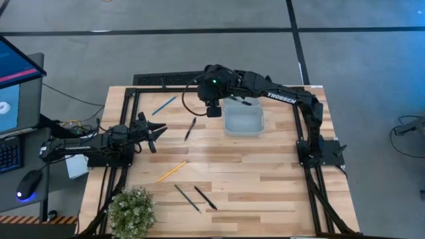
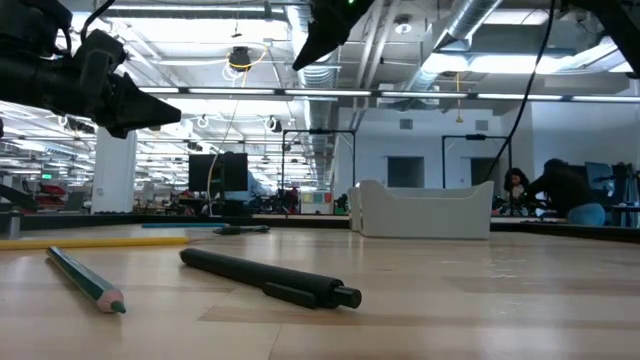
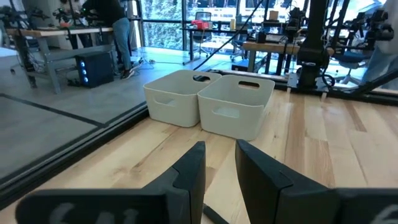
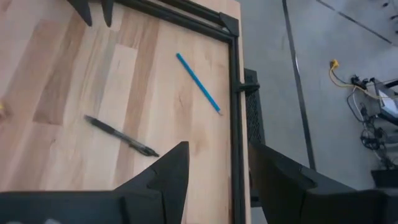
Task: Sort pens & pencils
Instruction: Put the top black pen into the top bin
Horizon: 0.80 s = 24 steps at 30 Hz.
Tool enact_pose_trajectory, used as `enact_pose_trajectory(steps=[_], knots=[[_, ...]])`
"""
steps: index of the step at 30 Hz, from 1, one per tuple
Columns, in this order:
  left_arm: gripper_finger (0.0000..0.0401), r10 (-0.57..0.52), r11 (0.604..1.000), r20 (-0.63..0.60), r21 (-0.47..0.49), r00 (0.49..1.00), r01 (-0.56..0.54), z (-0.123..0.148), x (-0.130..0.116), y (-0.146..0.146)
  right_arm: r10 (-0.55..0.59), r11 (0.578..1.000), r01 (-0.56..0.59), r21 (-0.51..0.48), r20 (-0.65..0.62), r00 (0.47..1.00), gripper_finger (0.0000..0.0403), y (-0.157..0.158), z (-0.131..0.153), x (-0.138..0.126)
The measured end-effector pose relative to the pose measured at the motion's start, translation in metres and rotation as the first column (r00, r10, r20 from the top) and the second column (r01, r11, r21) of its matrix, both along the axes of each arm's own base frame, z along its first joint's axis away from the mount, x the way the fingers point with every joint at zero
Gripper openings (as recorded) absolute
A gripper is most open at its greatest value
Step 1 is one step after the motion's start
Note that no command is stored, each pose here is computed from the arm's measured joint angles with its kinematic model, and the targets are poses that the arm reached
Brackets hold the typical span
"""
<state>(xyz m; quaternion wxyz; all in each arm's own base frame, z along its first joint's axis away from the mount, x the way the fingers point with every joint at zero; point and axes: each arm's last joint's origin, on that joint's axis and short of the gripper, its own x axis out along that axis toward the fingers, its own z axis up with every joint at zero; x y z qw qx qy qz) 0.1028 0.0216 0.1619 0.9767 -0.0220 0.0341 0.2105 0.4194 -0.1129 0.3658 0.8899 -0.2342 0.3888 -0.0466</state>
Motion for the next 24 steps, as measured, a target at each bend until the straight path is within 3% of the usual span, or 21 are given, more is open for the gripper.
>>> enact_pose_trajectory(steps=[7, 16, 24], knots=[[0.0078, -0.005, 0.996, -0.039, 0.087, 0.999, 0.008, 0.0, 0.0, 0.0, 0.036, 0.999, -0.037, -0.031, -0.03, 0.999, 0.0189, -0.007, -0.033, 0.026], [0.0078, -0.004, 0.996, -0.039, 0.087, 0.999, 0.008, 0.0, 0.0, 0.0, 0.074, 0.996, -0.079, -0.045, -0.112, 0.991, 0.0189, -0.012, -0.086, 0.054], [0.0078, -0.004, 0.996, -0.039, 0.086, 0.999, 0.007, 0.0, 0.0, 0.0, 0.02, 1.0, -0.019, 0.011, -0.096, 0.995, 0.0189, -0.01, -0.089, 0.056]])
